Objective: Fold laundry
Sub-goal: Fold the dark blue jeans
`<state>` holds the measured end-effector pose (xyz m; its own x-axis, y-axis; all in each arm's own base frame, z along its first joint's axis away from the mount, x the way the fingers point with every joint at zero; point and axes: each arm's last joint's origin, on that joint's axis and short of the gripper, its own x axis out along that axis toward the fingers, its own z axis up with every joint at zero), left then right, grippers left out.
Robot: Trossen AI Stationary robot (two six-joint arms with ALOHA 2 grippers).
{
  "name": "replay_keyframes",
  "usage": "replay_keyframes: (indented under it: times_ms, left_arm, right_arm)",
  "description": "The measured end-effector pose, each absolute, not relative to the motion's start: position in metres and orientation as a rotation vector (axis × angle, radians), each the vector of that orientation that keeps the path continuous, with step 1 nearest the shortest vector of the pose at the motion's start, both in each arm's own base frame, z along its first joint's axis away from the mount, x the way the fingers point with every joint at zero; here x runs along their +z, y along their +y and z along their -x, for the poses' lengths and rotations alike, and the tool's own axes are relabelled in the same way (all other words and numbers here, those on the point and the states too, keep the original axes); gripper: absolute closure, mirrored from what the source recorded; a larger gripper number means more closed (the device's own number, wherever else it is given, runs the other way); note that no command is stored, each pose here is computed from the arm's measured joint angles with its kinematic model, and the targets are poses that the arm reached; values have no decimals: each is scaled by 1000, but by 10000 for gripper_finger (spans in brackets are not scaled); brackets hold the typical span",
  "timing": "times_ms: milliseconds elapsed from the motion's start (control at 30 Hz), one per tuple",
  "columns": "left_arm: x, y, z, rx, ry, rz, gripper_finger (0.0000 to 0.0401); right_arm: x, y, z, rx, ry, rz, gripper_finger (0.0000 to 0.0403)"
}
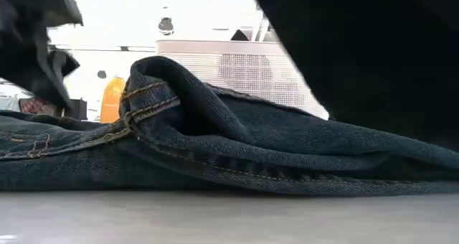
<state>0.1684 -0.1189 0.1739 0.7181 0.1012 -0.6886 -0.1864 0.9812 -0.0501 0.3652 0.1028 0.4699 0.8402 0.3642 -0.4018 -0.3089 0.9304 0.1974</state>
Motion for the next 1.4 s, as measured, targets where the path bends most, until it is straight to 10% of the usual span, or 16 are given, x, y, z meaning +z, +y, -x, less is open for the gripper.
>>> replay_keyframes:
  times_ms: [833,1400]
  left_arm:
    - [263,-54,-94,519,207,-11,401]
    - [262,-40,-102,615,269,-126,401]
  right_arm:
    - [269,59,-564,234,235,-423,354]
    - [291,32,-547,292,382,-431,147]
